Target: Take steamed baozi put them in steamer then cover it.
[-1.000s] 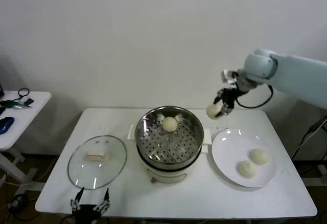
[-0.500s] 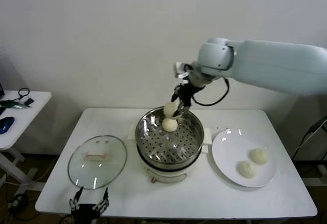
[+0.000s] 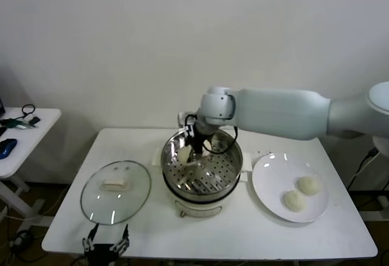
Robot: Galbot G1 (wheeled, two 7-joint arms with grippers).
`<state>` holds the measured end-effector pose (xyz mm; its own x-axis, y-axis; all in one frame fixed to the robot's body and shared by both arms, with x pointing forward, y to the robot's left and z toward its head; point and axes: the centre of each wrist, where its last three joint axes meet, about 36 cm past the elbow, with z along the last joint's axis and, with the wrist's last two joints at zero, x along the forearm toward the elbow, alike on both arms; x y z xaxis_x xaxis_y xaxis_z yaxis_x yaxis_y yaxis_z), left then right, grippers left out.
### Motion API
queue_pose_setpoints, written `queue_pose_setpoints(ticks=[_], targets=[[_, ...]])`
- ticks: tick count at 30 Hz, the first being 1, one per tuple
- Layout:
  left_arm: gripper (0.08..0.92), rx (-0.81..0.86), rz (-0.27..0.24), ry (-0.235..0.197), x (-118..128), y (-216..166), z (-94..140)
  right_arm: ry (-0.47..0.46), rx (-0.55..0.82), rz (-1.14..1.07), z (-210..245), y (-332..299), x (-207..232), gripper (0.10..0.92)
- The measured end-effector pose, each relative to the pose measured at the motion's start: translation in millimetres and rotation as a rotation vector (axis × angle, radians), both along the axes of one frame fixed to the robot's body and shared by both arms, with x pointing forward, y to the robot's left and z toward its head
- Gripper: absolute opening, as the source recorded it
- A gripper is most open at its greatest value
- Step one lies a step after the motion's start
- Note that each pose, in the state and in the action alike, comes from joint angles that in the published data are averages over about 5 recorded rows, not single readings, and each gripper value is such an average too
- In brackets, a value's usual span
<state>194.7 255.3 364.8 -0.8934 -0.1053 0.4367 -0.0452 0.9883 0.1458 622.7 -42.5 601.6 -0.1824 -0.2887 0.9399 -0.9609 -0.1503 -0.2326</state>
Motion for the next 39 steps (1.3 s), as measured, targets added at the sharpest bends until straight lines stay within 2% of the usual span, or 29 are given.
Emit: queue_pose_setpoints(ticks=[7,10,15,19,29,39], targets=[[0.823,0.0,-0.001,0.001,0,0,0,0.002,-0.006,-0.011,-16,5,0,0.625],[0.823,-0.001,-0.002,0.0,0,-1,1,-0.003,-0.003,-0.011,-17,4,-1,0.67],[0.823,0.0,-0.004,-0.001,0,-2,3,-0.009,0.008,-0.008,-7,-5,3,0.8],[0.823,0.001,-0.006,0.0,0,-3,4,-0.017,0.018,-0.009,15,-24,9,0.821],[0.823,-0.002,-0.007,-0.002,1,-4,3,0.003,-0.014,-0.02,74,-138,17,0.823],[0.823,-0.011,-0.006,-0.001,3,-6,1,0.068,-0.08,-0.105,42,-271,-11,0.823]])
